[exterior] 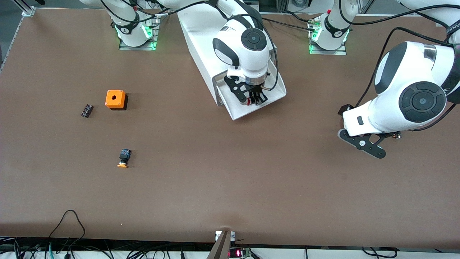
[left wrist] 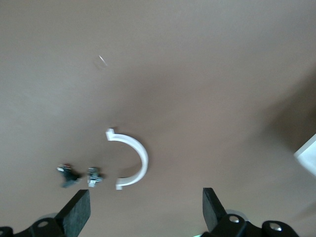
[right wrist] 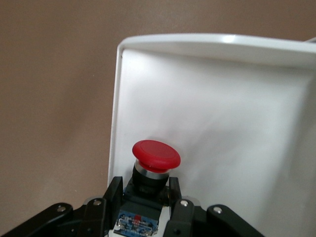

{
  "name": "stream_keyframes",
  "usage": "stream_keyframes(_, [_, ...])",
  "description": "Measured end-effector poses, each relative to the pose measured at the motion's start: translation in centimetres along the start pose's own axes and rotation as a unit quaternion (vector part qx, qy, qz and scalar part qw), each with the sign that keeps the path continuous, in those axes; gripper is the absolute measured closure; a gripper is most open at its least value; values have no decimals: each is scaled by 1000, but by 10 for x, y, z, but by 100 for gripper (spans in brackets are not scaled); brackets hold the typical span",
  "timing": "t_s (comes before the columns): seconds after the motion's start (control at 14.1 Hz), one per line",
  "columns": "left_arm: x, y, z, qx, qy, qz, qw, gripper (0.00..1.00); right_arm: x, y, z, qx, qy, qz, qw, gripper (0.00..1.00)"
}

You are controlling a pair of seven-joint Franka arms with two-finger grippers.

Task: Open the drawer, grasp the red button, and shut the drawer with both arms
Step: 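Carry the red button with the right gripper while the left gripper reaches the drawer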

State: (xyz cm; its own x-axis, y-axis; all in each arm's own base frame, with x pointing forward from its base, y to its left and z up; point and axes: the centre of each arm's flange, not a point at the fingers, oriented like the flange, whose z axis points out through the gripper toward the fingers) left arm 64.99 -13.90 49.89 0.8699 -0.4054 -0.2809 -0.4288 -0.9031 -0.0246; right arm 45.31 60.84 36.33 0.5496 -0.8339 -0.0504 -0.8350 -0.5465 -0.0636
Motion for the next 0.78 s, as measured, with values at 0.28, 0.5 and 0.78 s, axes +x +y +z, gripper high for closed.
stream_keyframes(0.28, [14,11,8,-43,30,-106,993,0,35,-12,-60,5,2,-16,1000,58])
stream_keyframes(0.5, [33,27,34,-51,44,-170,983,1,80,-24,-90,23,2,-91,996,58])
stream_keyframes(0.78, [55,81,74,-65,55,-243,966,1,179,-37,-115,36,-13,-221,975,58])
